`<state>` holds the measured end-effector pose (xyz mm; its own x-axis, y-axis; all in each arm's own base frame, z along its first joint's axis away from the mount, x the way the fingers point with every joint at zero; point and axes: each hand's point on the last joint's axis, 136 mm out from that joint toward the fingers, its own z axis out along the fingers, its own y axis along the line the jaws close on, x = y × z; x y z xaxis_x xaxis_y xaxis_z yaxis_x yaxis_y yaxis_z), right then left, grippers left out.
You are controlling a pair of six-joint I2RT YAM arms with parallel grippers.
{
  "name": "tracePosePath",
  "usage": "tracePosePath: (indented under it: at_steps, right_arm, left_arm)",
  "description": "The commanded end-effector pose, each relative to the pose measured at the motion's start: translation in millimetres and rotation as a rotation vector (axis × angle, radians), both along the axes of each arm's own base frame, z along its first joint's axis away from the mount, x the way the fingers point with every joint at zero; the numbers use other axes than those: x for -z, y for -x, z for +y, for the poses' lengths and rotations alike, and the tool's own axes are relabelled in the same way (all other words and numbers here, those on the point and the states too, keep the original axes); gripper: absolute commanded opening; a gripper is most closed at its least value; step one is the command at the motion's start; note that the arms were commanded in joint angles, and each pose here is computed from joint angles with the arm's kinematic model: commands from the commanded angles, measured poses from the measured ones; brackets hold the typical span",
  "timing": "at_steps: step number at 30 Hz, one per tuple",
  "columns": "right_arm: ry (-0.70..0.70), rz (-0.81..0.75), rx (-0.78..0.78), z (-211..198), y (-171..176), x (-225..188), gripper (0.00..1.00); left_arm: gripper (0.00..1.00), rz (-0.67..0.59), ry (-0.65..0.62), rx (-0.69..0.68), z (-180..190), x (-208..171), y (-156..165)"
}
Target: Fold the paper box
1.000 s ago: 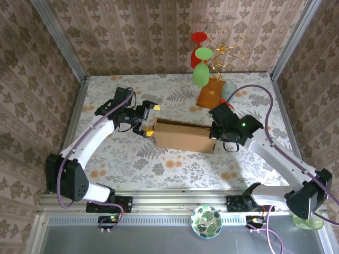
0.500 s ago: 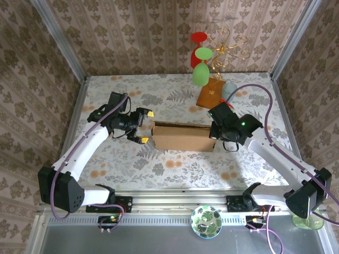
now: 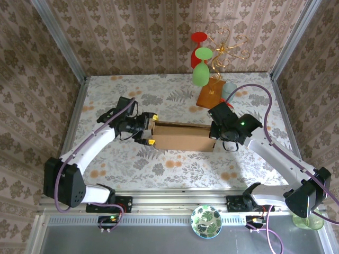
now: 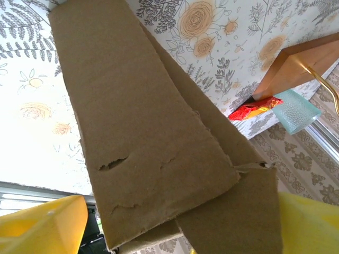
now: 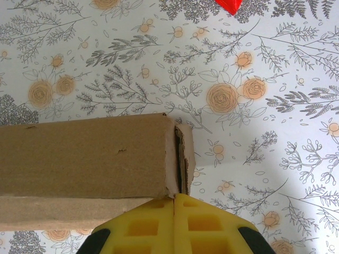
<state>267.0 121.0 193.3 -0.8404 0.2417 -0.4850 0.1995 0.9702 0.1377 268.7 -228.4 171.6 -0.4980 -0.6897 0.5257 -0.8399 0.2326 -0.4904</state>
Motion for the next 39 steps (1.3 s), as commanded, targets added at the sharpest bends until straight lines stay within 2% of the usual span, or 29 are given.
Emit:
tracePosePath:
  at_steps: [1,20,22,26,39]
  right_arm:
    - [0.014,0.008,0.001,-2.3,-0.8,-1.5,0.0]
    - [-0.003,0.007,-0.013,2.6,-3.6,-1.6,0.0]
    - [-0.009,0.006,-0.021,3.6,-2.9,-1.2,0.0]
    - [-0.019,-0.001,-0.039,5.8,-2.4,-1.0,0.0]
    - [-0.045,-0.015,-0.098,12.0,0.8,-0.4,0.0]
  left_arm:
    - [0.84,0.069,0.001,-0.074,3.0,6.4,2.9]
    - [0.65,0.055,-0.029,-0.086,8.6,13.0,11.5]
    - [0.59,0.054,-0.029,-0.073,4.8,13.7,15.5]
    - [0.53,0.06,-0.03,-0.07,4.2,15.8,19.4]
    - [0.51,0.08,-0.054,-0.057,6.8,29.1,40.1]
